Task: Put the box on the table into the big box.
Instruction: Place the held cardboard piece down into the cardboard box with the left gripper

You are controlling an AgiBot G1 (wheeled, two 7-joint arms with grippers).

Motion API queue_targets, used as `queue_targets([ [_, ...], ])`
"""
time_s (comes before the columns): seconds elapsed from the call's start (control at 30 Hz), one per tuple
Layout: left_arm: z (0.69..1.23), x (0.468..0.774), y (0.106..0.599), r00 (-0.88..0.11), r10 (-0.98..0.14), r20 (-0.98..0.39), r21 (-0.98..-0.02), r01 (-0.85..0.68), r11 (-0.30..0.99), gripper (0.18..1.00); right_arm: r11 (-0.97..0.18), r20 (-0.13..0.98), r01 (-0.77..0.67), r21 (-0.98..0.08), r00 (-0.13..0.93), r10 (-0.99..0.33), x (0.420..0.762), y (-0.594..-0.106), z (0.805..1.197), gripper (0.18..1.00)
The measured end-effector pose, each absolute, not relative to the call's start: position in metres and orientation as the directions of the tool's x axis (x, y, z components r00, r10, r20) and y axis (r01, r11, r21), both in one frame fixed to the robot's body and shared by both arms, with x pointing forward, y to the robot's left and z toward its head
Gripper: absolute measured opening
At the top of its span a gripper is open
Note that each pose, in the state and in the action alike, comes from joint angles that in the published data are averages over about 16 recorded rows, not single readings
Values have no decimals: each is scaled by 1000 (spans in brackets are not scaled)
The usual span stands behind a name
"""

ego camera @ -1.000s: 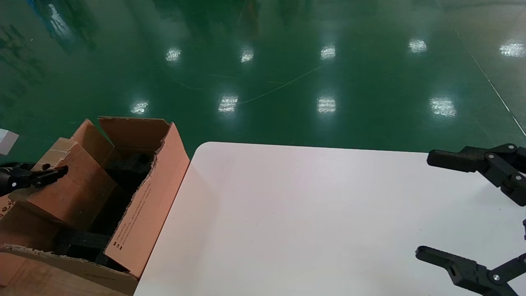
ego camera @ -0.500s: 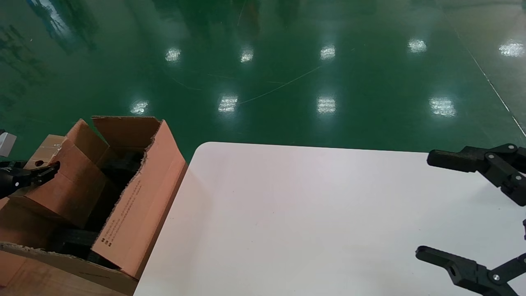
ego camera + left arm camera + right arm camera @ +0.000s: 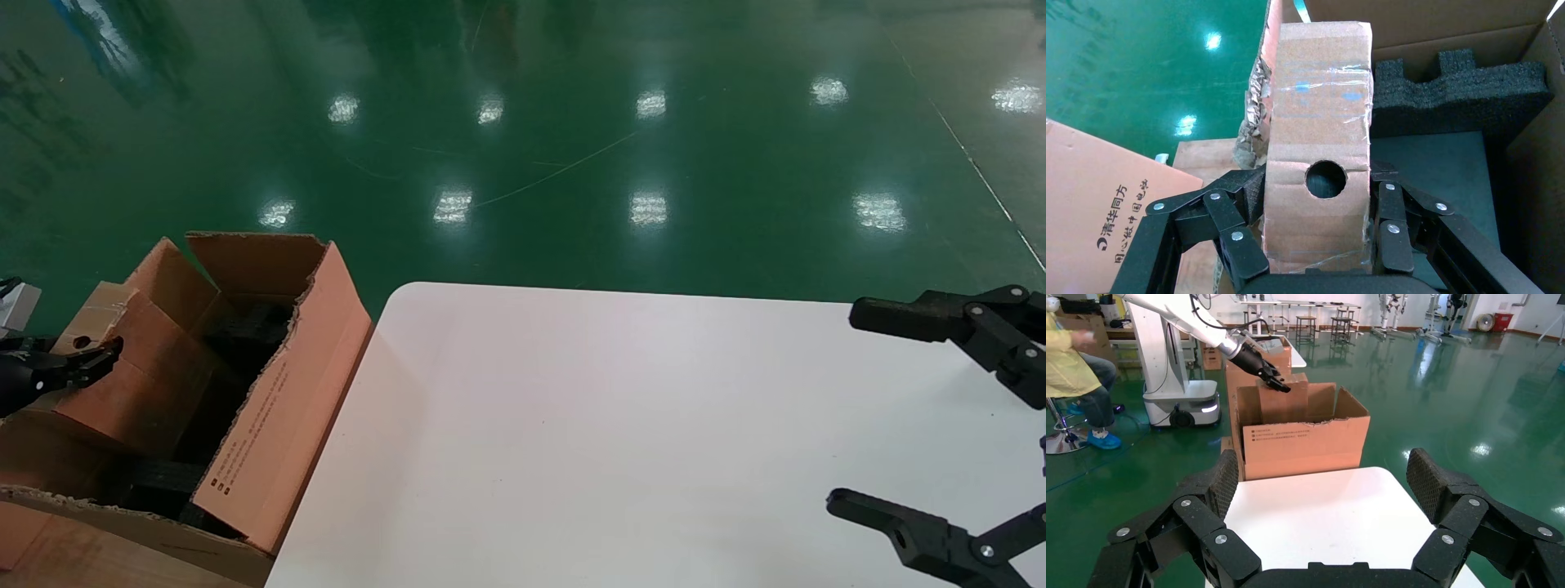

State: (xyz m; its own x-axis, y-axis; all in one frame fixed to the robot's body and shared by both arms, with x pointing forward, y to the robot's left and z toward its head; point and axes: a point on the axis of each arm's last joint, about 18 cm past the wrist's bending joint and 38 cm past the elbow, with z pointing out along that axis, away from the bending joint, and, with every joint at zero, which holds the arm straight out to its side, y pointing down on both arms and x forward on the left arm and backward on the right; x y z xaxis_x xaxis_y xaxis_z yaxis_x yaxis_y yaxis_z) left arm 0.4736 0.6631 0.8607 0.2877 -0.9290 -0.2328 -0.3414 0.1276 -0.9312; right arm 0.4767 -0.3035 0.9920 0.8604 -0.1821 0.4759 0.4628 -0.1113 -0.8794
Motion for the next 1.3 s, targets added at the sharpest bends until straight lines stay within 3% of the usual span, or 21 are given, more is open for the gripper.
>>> queue_targets([
  [1.3,837,475,654,286,-933,-219,-929,-354,109,383,-111,476,463,-879,860,-182,477,-303,992,1001],
])
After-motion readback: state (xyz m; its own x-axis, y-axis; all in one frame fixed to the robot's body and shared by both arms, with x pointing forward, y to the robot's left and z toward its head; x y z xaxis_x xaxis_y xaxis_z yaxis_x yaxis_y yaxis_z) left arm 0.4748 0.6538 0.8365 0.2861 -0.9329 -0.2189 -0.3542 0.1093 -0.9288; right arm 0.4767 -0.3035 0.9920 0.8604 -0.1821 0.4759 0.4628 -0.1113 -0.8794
